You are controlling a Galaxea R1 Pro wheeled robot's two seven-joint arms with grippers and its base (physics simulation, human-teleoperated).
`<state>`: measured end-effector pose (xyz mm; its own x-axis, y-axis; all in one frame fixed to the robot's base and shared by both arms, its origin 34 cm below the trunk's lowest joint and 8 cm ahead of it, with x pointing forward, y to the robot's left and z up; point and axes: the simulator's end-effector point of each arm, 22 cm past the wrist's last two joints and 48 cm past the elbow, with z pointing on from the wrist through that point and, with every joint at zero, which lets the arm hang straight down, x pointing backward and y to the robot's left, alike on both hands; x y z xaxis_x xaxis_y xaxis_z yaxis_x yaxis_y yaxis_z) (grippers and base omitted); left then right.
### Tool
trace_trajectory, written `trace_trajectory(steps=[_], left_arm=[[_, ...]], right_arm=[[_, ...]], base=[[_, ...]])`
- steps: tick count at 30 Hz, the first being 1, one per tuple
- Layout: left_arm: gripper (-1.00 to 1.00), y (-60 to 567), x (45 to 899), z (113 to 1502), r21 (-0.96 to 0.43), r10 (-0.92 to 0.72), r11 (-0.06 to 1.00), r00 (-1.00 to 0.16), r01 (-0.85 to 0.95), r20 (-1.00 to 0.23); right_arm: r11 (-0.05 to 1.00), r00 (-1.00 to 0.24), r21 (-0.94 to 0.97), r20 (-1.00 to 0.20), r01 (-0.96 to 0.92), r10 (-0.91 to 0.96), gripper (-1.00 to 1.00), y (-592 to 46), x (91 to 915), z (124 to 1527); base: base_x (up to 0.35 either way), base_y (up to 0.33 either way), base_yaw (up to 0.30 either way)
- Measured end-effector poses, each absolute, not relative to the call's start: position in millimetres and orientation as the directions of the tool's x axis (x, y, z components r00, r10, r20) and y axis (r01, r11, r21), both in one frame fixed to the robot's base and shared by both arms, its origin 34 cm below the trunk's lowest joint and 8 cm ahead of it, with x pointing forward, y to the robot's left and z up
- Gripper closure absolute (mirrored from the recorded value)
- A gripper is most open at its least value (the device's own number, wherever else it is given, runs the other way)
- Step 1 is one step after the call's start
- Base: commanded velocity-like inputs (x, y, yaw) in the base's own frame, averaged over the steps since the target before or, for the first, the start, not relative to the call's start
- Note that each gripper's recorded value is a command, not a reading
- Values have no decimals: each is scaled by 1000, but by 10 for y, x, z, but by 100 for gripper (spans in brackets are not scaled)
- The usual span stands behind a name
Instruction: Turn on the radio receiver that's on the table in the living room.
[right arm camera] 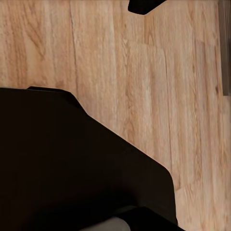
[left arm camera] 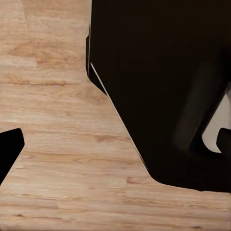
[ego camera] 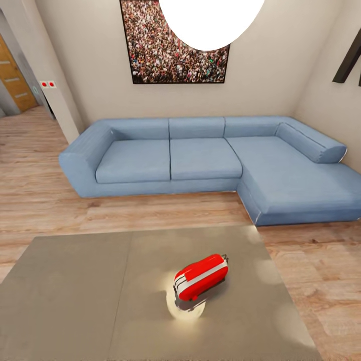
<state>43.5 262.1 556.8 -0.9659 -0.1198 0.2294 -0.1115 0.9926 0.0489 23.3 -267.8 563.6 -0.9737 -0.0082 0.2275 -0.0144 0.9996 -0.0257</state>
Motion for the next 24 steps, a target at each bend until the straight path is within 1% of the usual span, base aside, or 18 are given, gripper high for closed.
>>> trace_trajectory(steps=[24], left_arm=[[-100,2621,330,5595,52,-120,993,-959,-110,256]], right_arm=[[1000,-968,-25,252,-17,-10,-100,-2678,137,5667]], base=[[0,0,0]])
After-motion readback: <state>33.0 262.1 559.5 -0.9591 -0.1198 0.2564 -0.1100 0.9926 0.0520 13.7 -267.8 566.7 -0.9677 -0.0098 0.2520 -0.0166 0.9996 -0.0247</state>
